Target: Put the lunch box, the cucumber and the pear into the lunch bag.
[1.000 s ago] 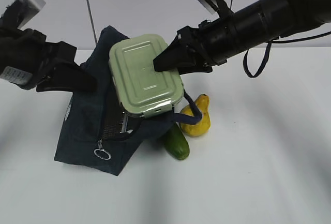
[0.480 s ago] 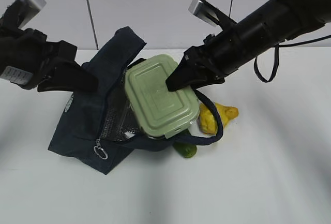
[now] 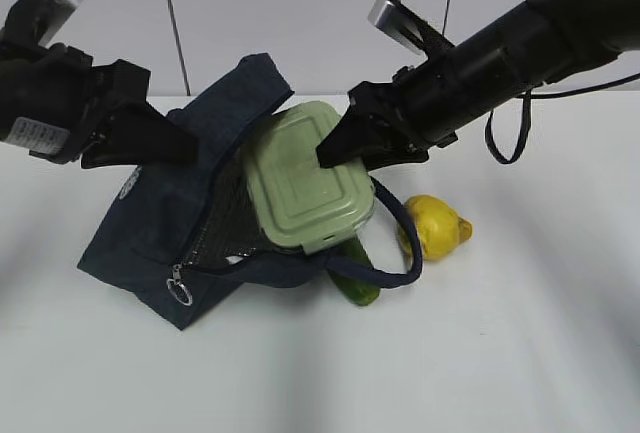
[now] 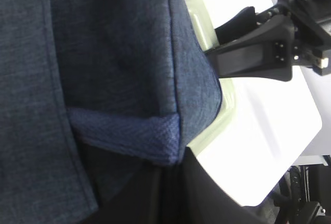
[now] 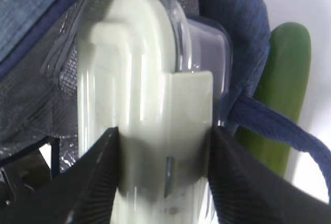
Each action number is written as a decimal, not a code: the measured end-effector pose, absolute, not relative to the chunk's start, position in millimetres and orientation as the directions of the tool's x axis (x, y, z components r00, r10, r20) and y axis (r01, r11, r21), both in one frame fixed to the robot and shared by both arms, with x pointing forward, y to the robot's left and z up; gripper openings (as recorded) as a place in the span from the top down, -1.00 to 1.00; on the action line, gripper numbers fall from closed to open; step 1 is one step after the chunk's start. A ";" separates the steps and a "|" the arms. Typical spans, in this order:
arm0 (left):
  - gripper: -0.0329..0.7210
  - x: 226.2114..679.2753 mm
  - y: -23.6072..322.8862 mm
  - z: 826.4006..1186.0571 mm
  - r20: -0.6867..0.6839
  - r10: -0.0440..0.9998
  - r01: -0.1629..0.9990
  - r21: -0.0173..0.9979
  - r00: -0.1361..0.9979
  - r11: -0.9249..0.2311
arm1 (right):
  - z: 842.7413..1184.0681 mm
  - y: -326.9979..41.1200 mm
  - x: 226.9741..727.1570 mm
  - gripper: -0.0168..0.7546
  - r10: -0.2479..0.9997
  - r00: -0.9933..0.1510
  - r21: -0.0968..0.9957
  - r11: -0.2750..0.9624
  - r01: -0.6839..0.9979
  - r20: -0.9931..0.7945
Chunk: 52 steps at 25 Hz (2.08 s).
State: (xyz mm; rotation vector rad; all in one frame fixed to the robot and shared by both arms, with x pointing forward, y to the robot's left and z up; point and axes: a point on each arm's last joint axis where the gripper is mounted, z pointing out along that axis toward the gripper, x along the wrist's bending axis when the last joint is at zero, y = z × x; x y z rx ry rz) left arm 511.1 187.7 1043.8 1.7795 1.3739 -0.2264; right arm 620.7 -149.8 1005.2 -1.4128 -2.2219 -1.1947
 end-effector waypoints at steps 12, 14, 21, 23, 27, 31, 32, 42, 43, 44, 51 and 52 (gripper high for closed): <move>0.91 511.9 185.7 1046.6 -0.634 0.684 0.864 0.503 0.361 0.009 | 1005.4 -108.6 617.3 -0.04 0.638 -0.515 0.558 0.158 0.815 0.572; 0.91 512.2 185.2 1047.4 -0.643 0.678 0.865 0.501 0.356 0.021 | 1004.9 -98.7 614.9 -0.04 0.640 -0.523 0.570 0.158 0.806 0.563; 0.91 514.0 181.9 1044.9 -0.671 0.657 0.875 0.482 0.344 0.035 | 993.0 -87.9 619.0 -0.04 0.634 -0.462 0.540 0.083 0.838 0.620; 0.91 514.1 179.6 1043.3 -0.670 0.653 0.875 0.484 0.353 0.024 | 984.9 -86.3 621.2 -0.04 0.628 -0.447 0.523 0.074 0.849 0.637; 0.91 513.2 173.7 1038.9 -0.674 0.642 0.881 0.473 0.366 -0.005 | 969.1 -84.1 623.7 -0.04 0.623 -0.442 0.503 0.088 0.860 0.646; 0.91 512.6 171.1 1039.5 -0.687 0.623 0.881 0.473 0.374 -0.007 | 962.3 -83.5 624.9 -0.04 0.624 -0.433 0.493 0.088 0.866 0.650; 0.91 512.7 170.2 1040.1 -0.693 0.615 0.880 0.474 0.376 -0.003 | 960.1 -83.3 625.3 -0.04 0.624 -0.430 0.488 0.087 0.868 0.652; 0.91 512.0 168.3 1039.8 -0.702 0.595 0.879 0.476 0.391 -0.017 | 947.8 -81.9 631.6 -0.34 0.635 -0.446 0.501 0.107 0.859 0.630; 0.91 512.2 168.7 1039.3 -0.696 0.601 0.878 0.479 0.394 -0.020 | 949.8 -81.5 632.4 -0.41 0.633 -0.458 0.509 0.116 0.853 0.624; 0.91 512.5 169.4 1038.4 -0.684 0.611 0.874 0.484 0.399 -0.028 | 951.7 -81.1 633.2 -0.45 0.631 -0.471 0.517 0.126 0.847 0.617; 0.91 513.8 173.3 1035.7 -0.649 0.641 0.866 0.498 0.410 -0.050 | 966.8 -82.9 633.9 -0.50 0.638 -0.572 0.502 0.316 0.805 0.516; 0.91 514.5 174.9 1035.6 -0.647 0.644 0.866 0.498 0.408 -0.047 | 970.9 -85.0 633.1 -0.50 0.646 -0.587 0.494 0.351 0.795 0.487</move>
